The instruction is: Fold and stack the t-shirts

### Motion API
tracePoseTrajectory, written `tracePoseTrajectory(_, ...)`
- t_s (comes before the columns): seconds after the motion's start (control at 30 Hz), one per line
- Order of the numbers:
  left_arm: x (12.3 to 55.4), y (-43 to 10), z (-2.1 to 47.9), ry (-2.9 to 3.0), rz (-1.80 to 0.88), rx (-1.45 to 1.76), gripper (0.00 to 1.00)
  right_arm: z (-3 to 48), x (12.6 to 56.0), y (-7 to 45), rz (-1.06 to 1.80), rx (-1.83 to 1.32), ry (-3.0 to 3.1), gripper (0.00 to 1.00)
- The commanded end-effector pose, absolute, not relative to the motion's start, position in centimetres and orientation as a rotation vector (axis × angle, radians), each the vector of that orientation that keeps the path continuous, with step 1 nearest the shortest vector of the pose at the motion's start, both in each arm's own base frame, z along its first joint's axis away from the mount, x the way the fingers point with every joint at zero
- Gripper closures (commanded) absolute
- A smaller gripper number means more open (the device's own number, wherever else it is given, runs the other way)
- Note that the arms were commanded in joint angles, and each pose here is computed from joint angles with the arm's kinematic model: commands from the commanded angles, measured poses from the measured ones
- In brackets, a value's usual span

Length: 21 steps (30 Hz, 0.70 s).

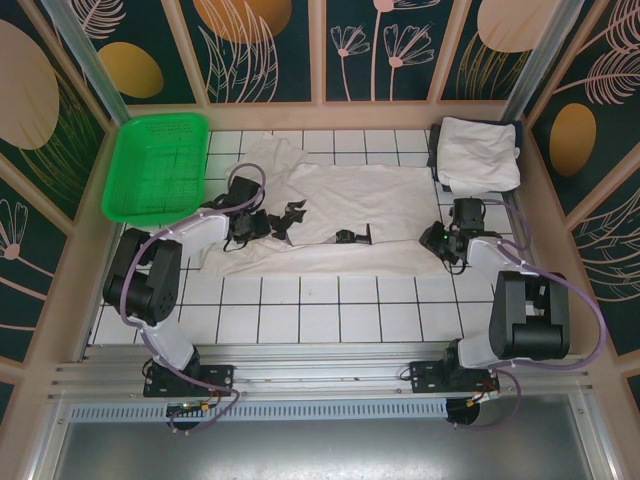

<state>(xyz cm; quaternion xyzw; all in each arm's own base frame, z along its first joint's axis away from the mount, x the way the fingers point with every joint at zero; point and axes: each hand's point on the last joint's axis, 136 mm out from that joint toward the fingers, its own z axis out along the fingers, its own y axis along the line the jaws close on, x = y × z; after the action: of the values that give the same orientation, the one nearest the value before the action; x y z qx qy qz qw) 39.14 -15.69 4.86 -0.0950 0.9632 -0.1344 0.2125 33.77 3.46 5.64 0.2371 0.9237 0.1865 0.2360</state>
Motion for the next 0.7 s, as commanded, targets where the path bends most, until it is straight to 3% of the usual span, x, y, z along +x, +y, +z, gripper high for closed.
tracePoseTrajectory(0.0, 39.6, -16.8, 4.3, 2.723, -0.326, -0.149, 0.84, 6.5, 34.2, 3.6, 0.545, 0.618, 2.494, 0.75)
tracePoseTrajectory(0.17, 40.8, -18.0, 3.2, 2.761, -0.265, -0.057, 0.91, 6.3, 34.1, 3.8, 0.558, 0.609, 2.500, 0.74)
tracePoseTrajectory(0.67, 43.2, -20.4, 4.5, 2.729, -0.268, 0.024, 0.96, 5.9, 33.8, 4.2, 0.591, 0.598, 2.503, 0.74)
